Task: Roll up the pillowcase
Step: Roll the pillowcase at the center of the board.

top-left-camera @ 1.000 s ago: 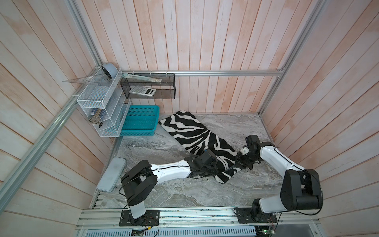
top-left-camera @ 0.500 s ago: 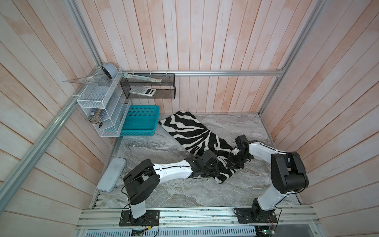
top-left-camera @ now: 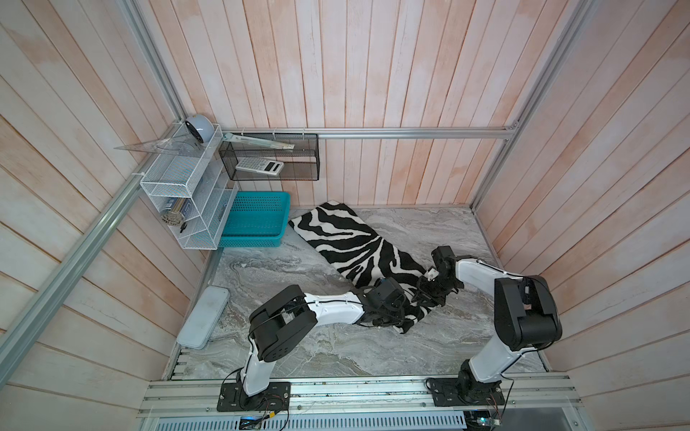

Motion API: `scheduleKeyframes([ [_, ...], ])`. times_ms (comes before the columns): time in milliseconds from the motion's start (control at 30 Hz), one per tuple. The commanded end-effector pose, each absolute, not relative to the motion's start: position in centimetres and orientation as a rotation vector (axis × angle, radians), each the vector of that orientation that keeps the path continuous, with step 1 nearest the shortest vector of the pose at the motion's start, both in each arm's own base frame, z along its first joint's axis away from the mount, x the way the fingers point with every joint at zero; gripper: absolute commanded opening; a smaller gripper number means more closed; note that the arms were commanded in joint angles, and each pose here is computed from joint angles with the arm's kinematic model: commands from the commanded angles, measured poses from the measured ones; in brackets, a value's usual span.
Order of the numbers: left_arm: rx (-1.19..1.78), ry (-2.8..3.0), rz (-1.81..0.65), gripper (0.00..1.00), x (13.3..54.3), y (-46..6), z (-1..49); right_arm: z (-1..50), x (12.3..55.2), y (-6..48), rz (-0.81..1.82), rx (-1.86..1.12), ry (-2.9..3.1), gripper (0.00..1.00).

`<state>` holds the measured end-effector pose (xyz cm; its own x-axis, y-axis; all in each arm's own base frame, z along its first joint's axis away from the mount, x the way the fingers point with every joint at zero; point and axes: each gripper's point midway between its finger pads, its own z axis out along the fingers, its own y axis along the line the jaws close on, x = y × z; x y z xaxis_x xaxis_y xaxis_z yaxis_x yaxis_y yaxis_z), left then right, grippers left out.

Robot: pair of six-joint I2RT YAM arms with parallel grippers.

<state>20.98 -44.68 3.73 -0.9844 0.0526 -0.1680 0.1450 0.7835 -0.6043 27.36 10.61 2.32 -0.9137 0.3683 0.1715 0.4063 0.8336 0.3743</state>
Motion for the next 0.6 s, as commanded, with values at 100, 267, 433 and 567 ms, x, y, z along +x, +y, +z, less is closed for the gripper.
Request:
scheduleKeyframes([
  [100,0.094,2.905,-0.816,0.24,21.9,-43.2,0.9,3.1,28.2,9.8,-0.632,-0.650,-2.963,0.29],
  [267,0.098,2.956,-0.771,0.25,21.3,-42.5,-0.4,6.7,28.1,9.4,-0.765,-0.718,-2.986,0.46],
  [433,0.061,2.989,-0.749,0.24,21.1,-41.5,-1.3,8.4,25.0,7.4,-0.711,-0.786,-3.024,0.51],
  [567,0.026,2.998,-0.753,0.23,21.1,-40.9,-1.7,6.9,22.4,7.3,-0.679,-0.795,-2.971,0.52],
])
